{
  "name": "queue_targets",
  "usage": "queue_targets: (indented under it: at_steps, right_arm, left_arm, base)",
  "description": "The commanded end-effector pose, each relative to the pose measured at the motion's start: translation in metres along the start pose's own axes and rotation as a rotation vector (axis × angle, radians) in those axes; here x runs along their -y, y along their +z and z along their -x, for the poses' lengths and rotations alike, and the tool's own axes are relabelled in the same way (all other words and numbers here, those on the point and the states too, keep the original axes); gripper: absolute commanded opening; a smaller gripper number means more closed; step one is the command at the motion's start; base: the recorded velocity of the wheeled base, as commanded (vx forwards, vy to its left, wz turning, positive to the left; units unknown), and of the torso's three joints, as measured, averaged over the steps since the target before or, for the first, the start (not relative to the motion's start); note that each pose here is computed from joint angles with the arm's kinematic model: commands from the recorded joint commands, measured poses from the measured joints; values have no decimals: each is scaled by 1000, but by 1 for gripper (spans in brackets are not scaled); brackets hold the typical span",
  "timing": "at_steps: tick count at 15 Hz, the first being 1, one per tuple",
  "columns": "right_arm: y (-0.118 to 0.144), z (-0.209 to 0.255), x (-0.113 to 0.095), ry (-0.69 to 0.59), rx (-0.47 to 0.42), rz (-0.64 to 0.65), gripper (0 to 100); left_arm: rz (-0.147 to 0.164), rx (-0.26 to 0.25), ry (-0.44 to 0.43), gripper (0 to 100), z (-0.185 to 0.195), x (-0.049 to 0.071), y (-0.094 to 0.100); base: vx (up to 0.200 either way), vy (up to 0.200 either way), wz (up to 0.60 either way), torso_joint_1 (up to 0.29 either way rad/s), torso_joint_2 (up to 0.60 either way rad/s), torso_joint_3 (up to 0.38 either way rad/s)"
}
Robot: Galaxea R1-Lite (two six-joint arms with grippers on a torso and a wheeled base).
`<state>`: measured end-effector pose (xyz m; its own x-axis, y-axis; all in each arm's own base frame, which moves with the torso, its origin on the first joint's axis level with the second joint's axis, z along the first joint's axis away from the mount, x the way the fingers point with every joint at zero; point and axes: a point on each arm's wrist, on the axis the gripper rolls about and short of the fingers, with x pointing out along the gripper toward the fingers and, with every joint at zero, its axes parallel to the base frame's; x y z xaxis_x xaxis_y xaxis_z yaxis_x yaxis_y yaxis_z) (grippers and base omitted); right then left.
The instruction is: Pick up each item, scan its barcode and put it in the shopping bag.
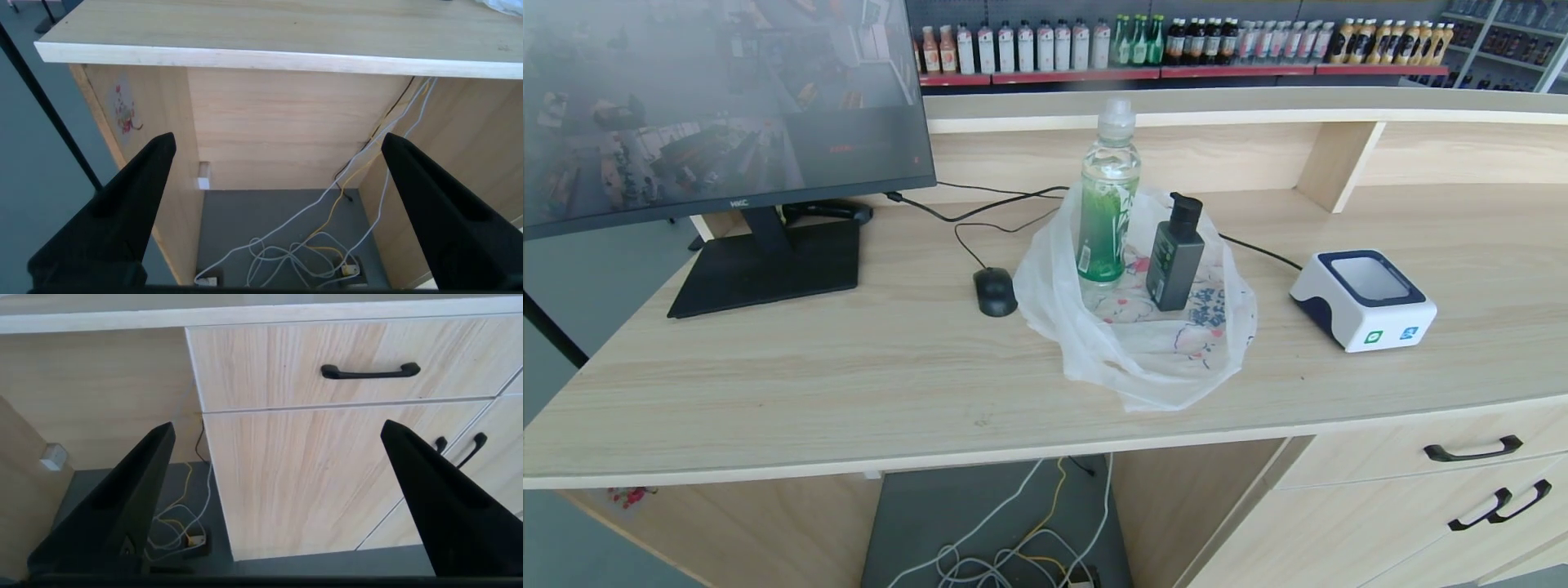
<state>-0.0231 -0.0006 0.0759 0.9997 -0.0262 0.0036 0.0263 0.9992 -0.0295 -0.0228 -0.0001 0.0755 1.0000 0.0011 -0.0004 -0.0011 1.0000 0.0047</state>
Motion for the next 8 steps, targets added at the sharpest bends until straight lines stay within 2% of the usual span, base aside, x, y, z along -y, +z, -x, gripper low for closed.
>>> queue_targets:
  at_steps: [1,3,8]
  right_arm:
    - [0,0,0,0,-2,1,100]
    - [0,0,0,0,-2,1,100]
    - [0,0,0,0,-2,1,100]
  left_arm:
    - [2,0,0,100,0,0,0]
    - [0,0,0,100,0,0,0]
    - [0,0,0,100,0,0,0]
  base:
    - [0,0,0,0,0,0]
    - [0,0,0,0,0,0]
    - [0,-200,0,1,10,5]
